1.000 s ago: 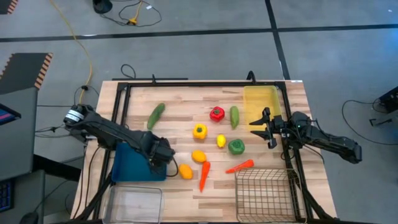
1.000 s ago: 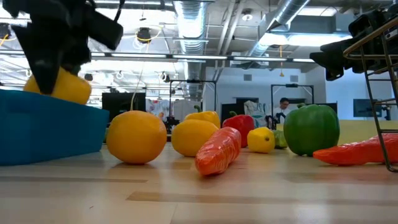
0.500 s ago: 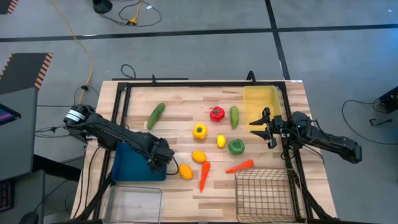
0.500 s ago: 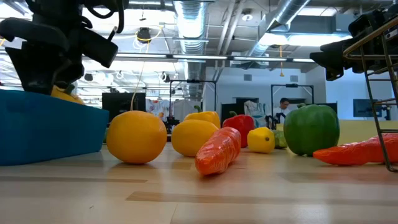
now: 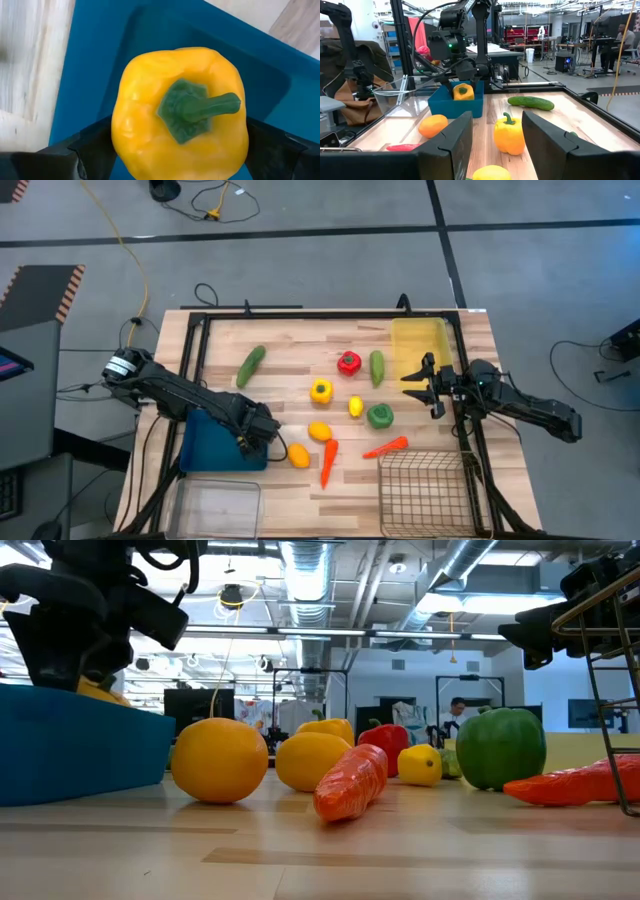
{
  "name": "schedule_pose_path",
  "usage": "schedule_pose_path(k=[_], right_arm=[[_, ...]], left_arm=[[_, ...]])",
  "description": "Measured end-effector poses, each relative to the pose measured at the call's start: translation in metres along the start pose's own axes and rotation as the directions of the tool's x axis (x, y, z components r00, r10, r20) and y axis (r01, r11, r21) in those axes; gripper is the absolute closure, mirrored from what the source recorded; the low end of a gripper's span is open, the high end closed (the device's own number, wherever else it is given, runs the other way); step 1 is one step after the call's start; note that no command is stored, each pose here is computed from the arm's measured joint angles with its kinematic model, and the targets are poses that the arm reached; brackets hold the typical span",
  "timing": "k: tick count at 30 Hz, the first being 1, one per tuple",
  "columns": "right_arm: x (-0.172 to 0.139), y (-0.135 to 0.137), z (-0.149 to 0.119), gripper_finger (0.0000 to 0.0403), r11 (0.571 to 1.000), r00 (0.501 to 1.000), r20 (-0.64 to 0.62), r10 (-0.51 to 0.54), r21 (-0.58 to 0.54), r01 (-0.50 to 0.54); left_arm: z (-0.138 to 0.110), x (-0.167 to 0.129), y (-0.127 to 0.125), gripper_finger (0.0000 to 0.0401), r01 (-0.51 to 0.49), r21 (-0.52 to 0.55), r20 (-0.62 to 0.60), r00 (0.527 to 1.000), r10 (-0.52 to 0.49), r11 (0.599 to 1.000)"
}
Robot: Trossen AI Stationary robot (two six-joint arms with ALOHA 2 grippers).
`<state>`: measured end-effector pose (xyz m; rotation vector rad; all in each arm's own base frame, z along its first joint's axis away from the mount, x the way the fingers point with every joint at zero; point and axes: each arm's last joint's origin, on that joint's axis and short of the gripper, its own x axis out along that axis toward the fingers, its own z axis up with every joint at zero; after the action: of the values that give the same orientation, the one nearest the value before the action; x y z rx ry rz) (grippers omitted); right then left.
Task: Sort produce into baskets
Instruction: Put the bottom yellow bell pepper into the blue bin
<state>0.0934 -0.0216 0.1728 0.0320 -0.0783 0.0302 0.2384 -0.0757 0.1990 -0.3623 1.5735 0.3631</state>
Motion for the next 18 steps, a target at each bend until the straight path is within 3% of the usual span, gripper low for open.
schedule_pose_path(k=[7, 18], right_arm=[[0.0, 0.0, 0.0, 0.0204, 1.0, 1.0, 0.0, 0.0, 0.0, 0.0], [0.0, 0.0001, 0.0, 0.0204, 1.0, 1.0, 0.0, 0.001, 0.0, -0.001]], left_arm=[[0.0023, -0.0001, 0.0028, 0.0059, -0.008, -0.1, 0.004, 1.0, 0.008, 0.995], [0.0027, -0.0001, 0.0032, 0.0058, -0.021, -0.073, 0.018, 1.0, 0.022, 0.997]])
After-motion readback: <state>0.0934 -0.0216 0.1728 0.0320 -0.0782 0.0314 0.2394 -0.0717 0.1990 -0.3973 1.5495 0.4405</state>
